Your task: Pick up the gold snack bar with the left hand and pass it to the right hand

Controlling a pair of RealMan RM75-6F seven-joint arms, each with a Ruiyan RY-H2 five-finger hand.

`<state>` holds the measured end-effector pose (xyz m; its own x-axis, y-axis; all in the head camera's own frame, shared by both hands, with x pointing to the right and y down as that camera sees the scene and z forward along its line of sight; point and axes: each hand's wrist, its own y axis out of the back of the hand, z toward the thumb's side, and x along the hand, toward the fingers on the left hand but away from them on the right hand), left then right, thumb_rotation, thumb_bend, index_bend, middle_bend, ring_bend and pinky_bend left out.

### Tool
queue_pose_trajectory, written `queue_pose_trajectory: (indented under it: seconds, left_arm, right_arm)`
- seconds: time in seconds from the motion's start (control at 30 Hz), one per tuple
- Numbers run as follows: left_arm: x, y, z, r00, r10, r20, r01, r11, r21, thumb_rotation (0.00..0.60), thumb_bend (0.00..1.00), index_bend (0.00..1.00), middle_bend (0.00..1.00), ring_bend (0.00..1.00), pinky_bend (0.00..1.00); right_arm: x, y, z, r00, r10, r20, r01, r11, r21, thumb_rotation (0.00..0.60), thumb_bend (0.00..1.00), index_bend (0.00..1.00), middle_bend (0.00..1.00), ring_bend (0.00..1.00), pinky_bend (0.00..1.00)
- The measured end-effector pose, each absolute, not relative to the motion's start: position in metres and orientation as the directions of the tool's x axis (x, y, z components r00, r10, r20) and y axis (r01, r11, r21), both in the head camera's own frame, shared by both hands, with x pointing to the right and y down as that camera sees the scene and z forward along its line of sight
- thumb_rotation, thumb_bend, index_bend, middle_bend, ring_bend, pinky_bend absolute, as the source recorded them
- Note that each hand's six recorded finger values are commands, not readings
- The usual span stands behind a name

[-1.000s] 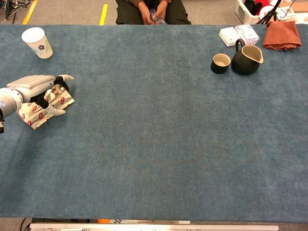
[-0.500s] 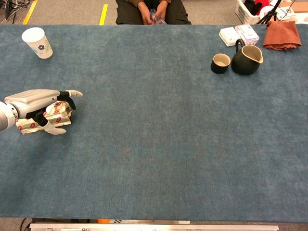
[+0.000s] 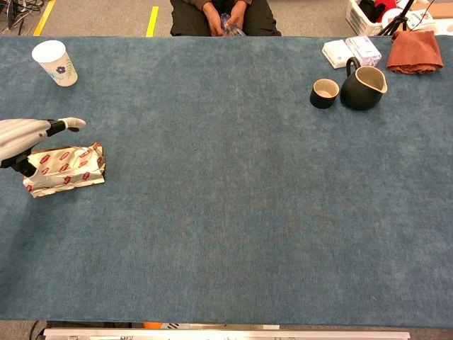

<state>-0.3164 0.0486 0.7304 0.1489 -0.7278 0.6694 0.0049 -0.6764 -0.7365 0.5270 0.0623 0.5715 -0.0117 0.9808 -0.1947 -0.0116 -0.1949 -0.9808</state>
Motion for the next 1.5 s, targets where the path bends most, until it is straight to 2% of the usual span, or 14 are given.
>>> queue_pose_trajectory:
  seconds: [0.27, 0.8, 1.3, 1.5]
  left_arm:
    - [-0.345, 0.062, 0.732, 0.024, -0.74, 0.672, 0.025, -0.671, -0.741, 0.6, 0.21, 0.07, 0.08, 0.09, 0.13]
    - [-0.356, 0.072, 0.744, -0.048, -0.722, 0.69, -0.025, -0.689, -0.724, 0.6, 0.21, 0.07, 0.07, 0.08, 0.13]
    - [-0.351, 0.068, 0.767, -0.078, -0.717, 0.692, -0.057, -0.69, -0.722, 0.6, 0.21, 0.17, 0.12, 0.1, 0.15]
    - [-0.348, 0.063, 0.769, -0.079, -0.727, 0.682, -0.095, -0.675, -0.731, 0.6, 0.21, 0.27, 0.19, 0.13, 0.2]
  right_arm:
    - [0.526, 0.063, 0.569, -0.01, 0.982, -0.19, -0.012, -0.19, -0.982, 0.6, 0.28, 0.21, 0.37, 0.28, 0.35]
    - [0.525, 0.065, 0.564, -0.001, 0.983, -0.181, -0.005, -0.181, -0.983, 0.6, 0.28, 0.21, 0.37, 0.29, 0.35]
    - [0.529, 0.067, 0.56, -0.008, 0.985, -0.171, -0.005, -0.171, -0.985, 0.6, 0.28, 0.21, 0.37, 0.28, 0.35]
    - [0.53, 0.068, 0.559, -0.013, 0.985, -0.169, -0.008, -0.169, -0.986, 0.6, 0.28, 0.21, 0.37, 0.28, 0.35]
